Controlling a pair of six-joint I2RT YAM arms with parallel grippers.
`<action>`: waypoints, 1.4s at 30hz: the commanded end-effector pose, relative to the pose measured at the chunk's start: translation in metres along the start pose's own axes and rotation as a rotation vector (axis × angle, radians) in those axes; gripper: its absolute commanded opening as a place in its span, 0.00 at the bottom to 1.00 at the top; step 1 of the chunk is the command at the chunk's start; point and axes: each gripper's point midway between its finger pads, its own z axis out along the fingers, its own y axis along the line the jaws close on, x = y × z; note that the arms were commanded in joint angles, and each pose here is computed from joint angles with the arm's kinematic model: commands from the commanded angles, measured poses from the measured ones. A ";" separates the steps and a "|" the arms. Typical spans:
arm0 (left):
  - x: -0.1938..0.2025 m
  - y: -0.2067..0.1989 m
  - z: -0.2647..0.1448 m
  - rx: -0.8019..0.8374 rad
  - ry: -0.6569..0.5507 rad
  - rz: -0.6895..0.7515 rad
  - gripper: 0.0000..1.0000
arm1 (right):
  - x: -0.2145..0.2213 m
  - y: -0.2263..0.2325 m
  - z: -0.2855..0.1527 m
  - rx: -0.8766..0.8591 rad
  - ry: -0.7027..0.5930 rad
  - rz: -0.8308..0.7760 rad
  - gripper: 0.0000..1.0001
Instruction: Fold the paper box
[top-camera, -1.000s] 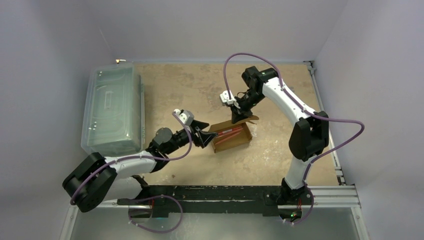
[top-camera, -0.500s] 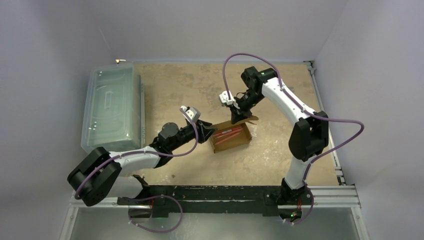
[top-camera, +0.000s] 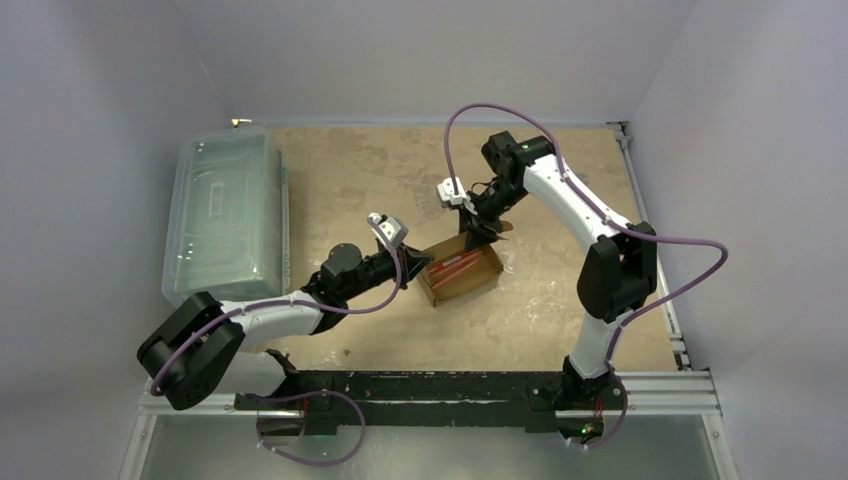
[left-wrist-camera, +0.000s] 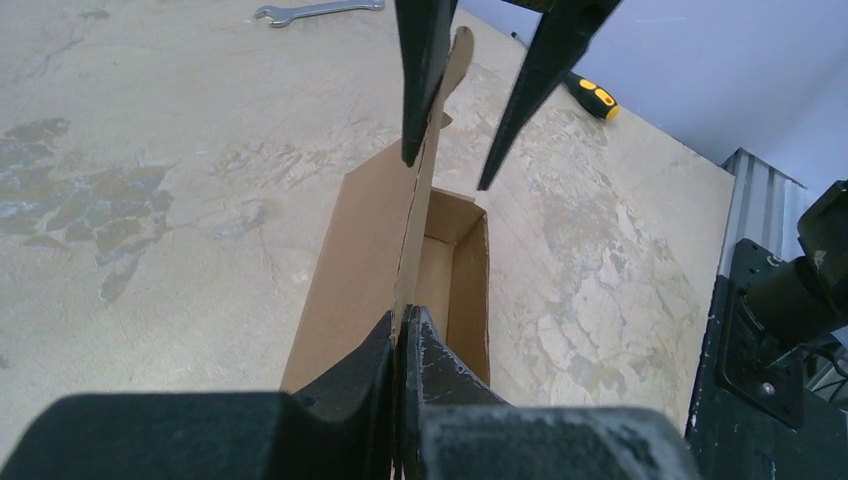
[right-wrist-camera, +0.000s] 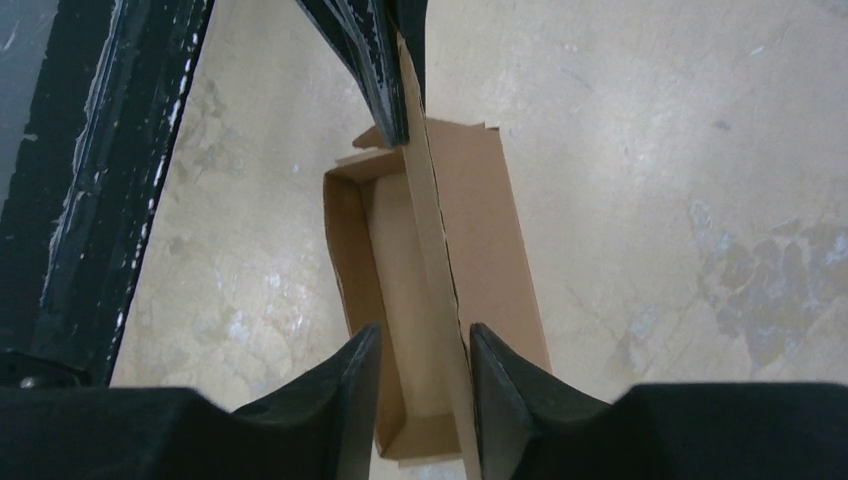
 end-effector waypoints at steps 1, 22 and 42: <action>-0.014 0.005 0.001 -0.028 -0.031 0.041 0.00 | -0.030 -0.003 -0.015 0.067 -0.072 0.011 0.46; -0.011 0.012 -0.009 -0.075 -0.036 0.034 0.00 | 0.042 -0.066 -0.171 1.071 -0.606 0.554 0.34; -0.014 0.020 -0.010 -0.118 -0.052 -0.029 0.00 | 0.111 -0.092 -0.062 0.750 -0.609 0.921 0.25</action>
